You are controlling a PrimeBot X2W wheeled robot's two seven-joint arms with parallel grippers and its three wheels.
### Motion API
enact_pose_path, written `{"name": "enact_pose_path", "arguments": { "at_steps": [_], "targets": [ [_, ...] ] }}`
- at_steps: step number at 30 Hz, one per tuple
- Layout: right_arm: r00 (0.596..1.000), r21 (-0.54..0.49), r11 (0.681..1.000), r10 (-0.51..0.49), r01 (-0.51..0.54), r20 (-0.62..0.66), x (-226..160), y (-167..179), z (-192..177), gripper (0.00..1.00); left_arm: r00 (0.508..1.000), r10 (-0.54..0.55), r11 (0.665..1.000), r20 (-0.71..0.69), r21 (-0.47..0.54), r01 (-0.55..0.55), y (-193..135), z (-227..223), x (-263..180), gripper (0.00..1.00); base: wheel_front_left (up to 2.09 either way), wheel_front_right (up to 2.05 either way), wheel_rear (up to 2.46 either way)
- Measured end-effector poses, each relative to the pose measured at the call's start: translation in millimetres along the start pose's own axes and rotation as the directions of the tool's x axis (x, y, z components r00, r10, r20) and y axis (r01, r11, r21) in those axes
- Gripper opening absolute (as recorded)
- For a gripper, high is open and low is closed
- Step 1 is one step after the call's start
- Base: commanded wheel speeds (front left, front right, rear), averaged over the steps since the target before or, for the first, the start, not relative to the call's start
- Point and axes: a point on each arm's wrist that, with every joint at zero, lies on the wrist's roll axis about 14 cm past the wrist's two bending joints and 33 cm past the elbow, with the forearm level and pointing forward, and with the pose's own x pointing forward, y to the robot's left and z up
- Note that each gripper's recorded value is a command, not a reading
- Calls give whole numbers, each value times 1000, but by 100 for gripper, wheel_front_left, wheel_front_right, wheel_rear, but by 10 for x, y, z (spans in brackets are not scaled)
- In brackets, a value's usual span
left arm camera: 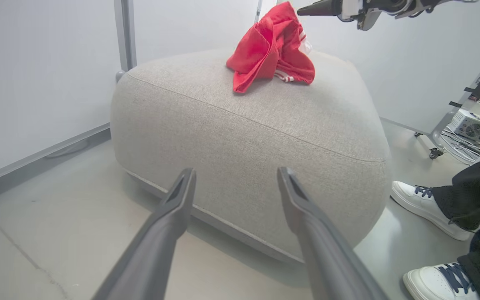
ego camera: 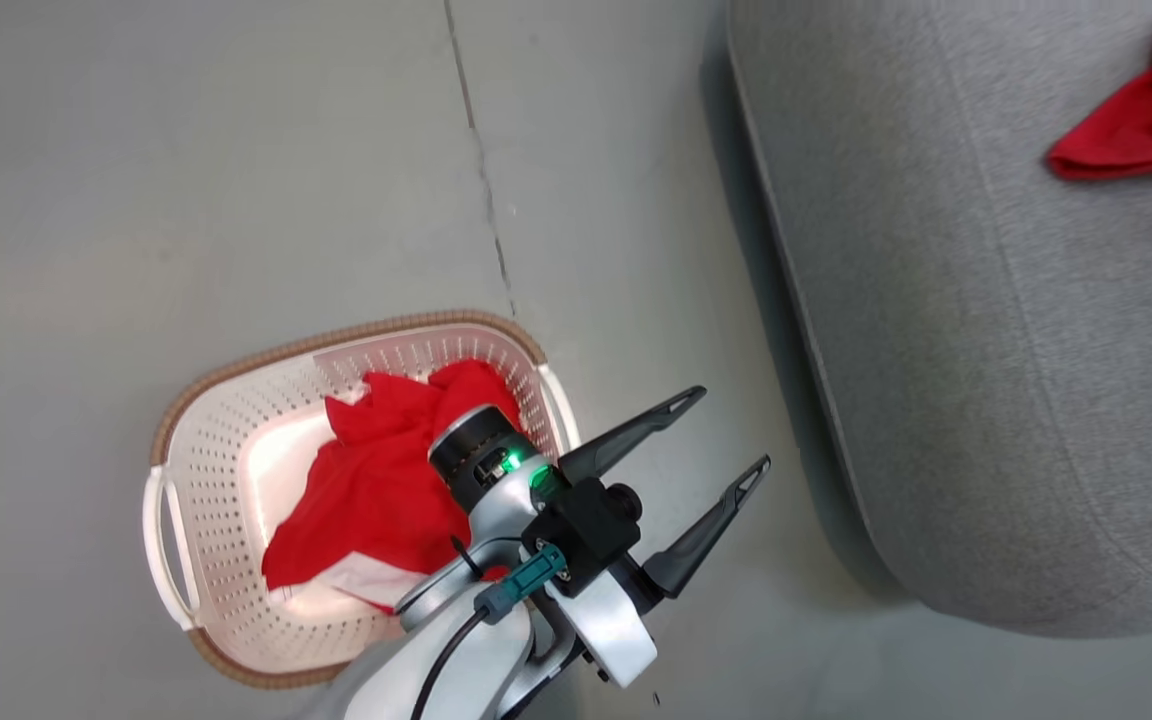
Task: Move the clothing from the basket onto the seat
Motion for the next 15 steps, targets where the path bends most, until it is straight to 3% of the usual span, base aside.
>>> {"name": "enact_pose_path", "arguments": {
  "at_steps": [2, 8, 15],
  "targets": [
    [997, 69, 998, -14, 9, 79, -63, -78, 258, 100, 1000, 6, 1000, 19, 8, -6, -43, 111, -9, 100, 0, 0, 0],
    [972, 104, 994, 0, -25, 233, -401, -204, 684, 100, 996, 24, 999, 81, 37, -27, -176, 439, -76, 100, 0, 0, 0],
    [880, 191, 976, 1, -104, 475, -826, -184, 1310, 100, 986, 78, 994, 148, 70, -89, -230, 767, -249, 100, 0, 0, 0]
  ]
}}
